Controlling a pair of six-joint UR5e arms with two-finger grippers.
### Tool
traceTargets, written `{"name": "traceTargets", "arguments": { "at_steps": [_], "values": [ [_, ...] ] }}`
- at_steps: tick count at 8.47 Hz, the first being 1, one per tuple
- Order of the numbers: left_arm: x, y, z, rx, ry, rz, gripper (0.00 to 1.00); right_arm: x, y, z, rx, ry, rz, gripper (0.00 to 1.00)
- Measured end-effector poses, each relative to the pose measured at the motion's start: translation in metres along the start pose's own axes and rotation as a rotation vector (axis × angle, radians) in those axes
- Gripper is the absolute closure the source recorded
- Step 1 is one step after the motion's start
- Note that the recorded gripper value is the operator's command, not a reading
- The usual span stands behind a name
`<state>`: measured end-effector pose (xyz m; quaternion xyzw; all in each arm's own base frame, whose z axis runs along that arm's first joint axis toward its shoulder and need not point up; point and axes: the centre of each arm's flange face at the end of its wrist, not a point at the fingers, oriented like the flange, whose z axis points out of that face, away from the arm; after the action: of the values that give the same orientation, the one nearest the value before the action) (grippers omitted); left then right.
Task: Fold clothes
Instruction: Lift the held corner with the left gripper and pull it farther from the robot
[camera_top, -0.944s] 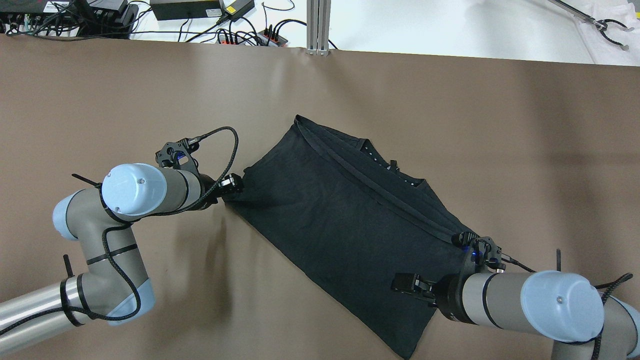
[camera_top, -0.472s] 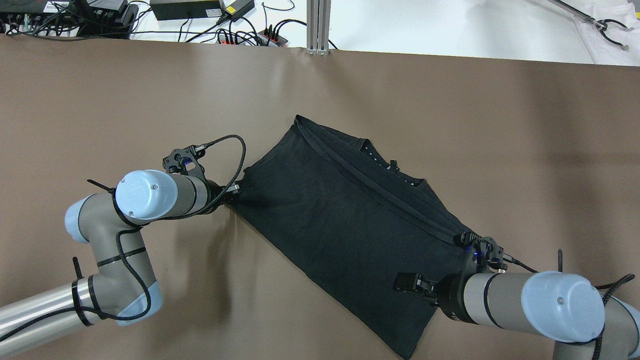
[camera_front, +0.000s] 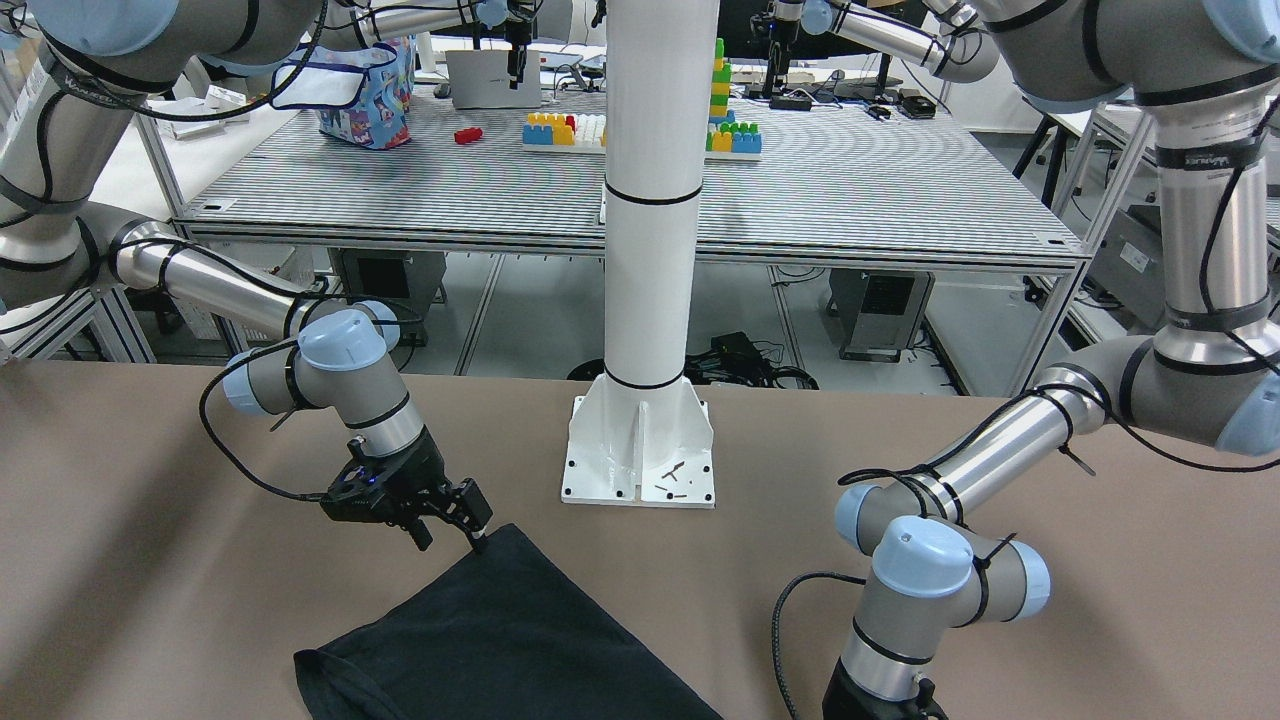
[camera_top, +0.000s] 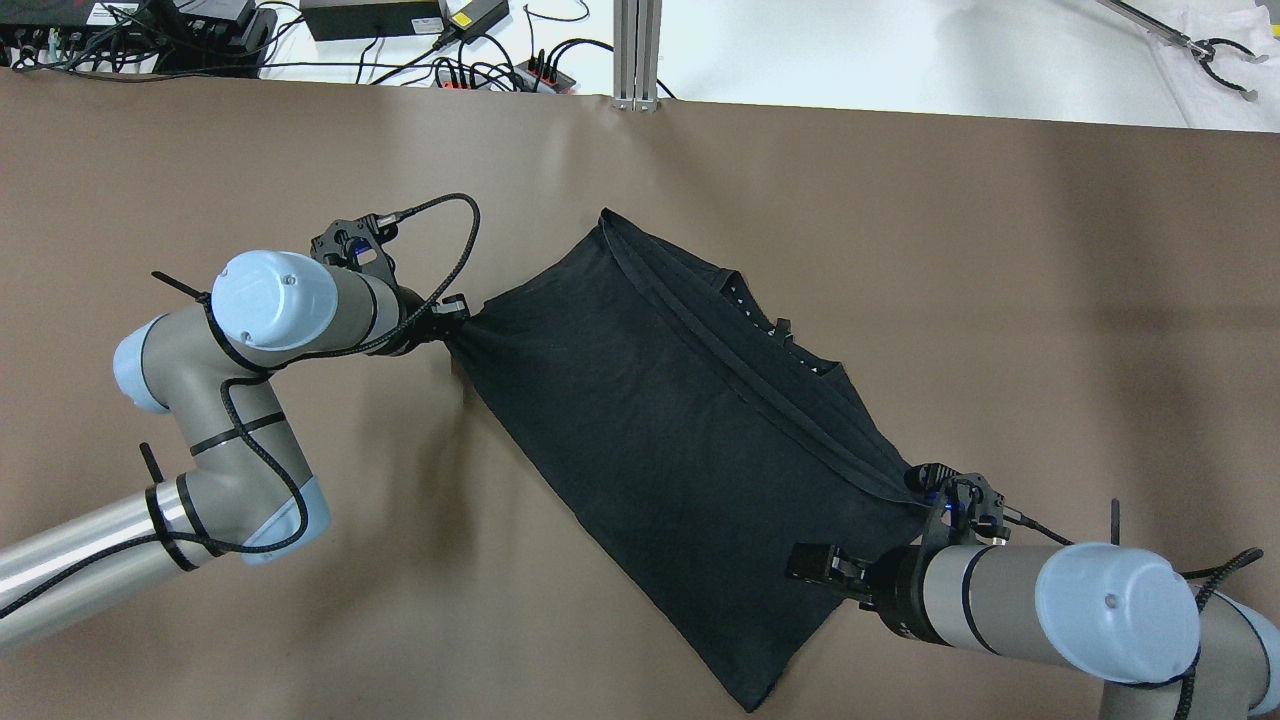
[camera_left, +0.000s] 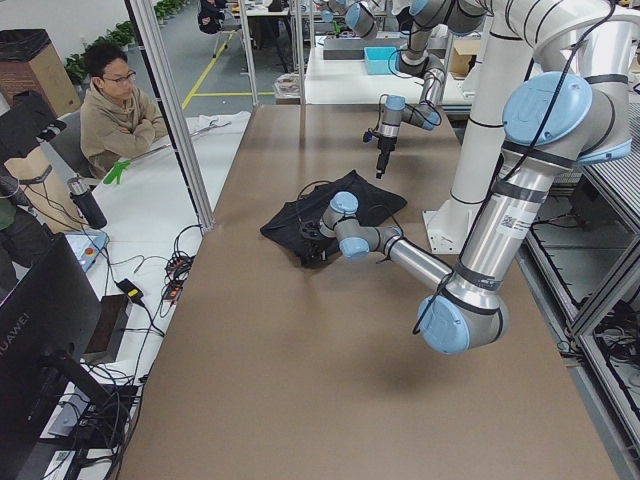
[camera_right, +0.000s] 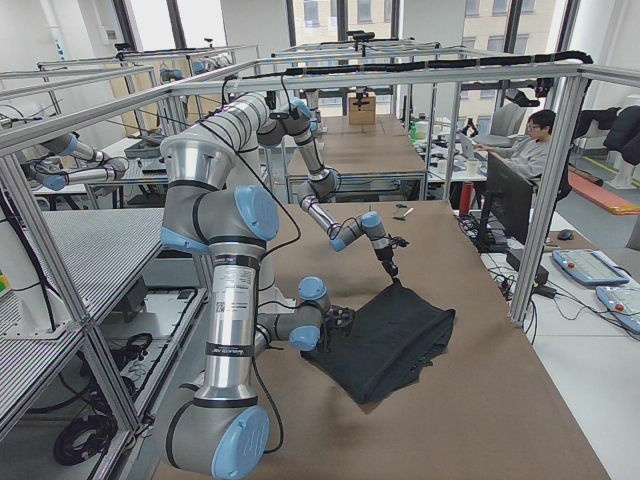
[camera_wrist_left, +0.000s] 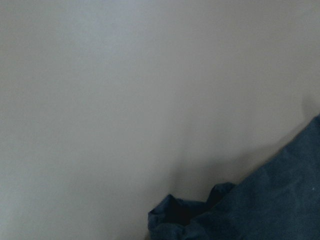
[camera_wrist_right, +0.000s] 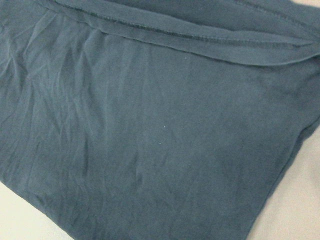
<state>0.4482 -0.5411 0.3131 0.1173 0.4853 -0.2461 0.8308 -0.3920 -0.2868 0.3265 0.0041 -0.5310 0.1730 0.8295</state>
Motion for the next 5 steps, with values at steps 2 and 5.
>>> {"name": "traceTargets", "arguments": {
  "at_steps": [2,5],
  "values": [
    [0.042,-0.049,0.021,0.033,-0.014,-0.008,1.0,-0.001,0.0,0.0,0.001,-0.001,0.0,0.05],
    [0.141,-0.125,0.066,0.07,-0.094,0.0,1.0,-0.003,-0.001,0.0,0.017,-0.008,-0.002,0.05]
  ]
}}
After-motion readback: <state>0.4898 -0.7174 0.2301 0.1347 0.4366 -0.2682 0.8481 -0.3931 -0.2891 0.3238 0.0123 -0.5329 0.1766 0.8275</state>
